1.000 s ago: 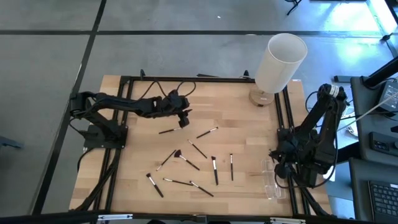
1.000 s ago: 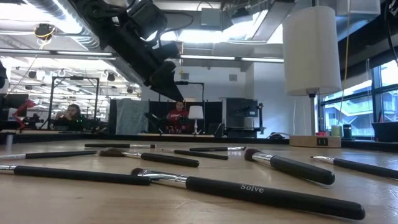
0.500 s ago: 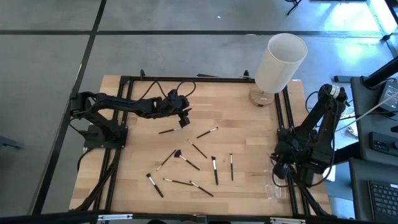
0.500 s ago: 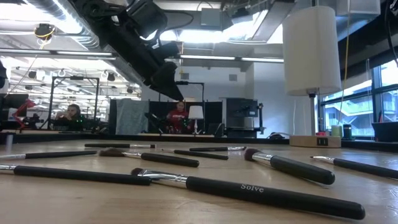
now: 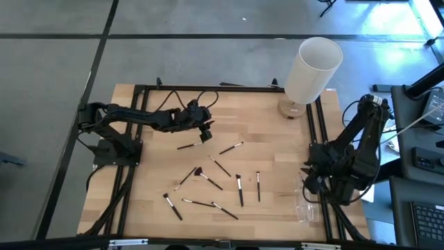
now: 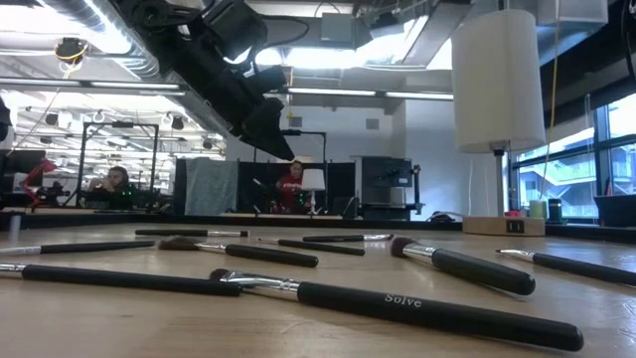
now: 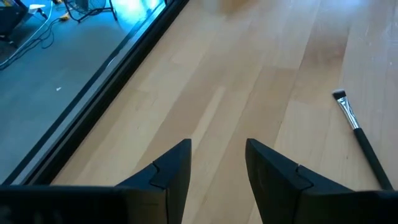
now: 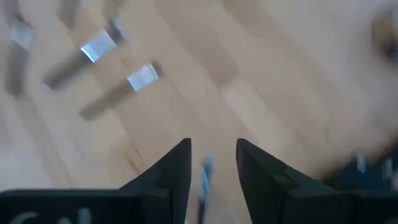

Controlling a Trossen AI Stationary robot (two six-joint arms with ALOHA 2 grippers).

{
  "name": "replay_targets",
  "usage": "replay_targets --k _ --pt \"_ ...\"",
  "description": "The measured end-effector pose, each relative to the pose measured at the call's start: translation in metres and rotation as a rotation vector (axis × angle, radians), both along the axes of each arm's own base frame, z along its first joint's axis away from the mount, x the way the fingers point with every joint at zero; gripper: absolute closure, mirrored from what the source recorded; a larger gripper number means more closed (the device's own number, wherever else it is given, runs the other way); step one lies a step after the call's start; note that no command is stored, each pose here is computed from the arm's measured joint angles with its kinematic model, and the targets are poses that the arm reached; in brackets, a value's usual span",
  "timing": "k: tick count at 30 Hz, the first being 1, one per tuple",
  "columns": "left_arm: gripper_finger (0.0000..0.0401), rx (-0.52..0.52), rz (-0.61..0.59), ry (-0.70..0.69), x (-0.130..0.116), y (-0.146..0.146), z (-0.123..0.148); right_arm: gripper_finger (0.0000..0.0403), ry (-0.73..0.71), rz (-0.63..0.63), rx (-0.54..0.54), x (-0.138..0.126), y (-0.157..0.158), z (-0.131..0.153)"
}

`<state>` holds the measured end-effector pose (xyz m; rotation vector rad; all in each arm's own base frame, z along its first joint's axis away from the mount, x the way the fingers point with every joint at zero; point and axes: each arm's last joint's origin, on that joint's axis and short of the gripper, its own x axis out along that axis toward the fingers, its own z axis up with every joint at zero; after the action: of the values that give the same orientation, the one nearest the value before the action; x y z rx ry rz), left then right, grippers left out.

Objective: Put items in baskets/containers
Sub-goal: Put the foundation brush into the left section of the transparent organizer

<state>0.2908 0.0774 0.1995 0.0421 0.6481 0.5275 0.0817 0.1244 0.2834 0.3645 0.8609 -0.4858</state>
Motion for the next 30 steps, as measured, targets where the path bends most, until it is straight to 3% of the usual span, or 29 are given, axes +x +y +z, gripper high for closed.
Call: replay_targets --k 3,7,11,15,20,26,30 --pt "0.0253 -0.007 -0.011 -0.006 0.000 0.000 0.000 0.0282 -0.189 0.052 -0.124 0.009 -0.002 0.020" --pt "0.0253 -0.069 -0.104 -0.036 0.003 -0.003 0.001 0.0288 -0.344 0.013 -0.250 0.027 -0.006 0.026" --pt "0.0253 -0.119 -0.174 -0.041 0.003 -0.007 0.000 0.0292 -0.358 -0.132 -0.241 0.050 -0.018 0.015" --pt "0.0253 -0.128 -0.172 -0.117 0.009 -0.010 0.004 0.0292 -0.336 -0.266 -0.216 0.071 -0.035 -0.005" --pt "0.0253 -0.095 -0.224 -0.202 0.024 -0.020 0.000 0.0291 -0.308 -0.355 -0.304 0.091 -0.060 -0.014" --pt "0.0253 -0.079 -0.225 -0.119 0.064 -0.024 -0.018 0.0290 -0.278 -0.378 -0.369 0.115 -0.093 0.008" --pt "0.0253 -0.094 -0.206 0.029 0.091 -0.025 -0.038 0.0290 -0.324 -0.367 -0.429 0.128 -0.107 0.025"
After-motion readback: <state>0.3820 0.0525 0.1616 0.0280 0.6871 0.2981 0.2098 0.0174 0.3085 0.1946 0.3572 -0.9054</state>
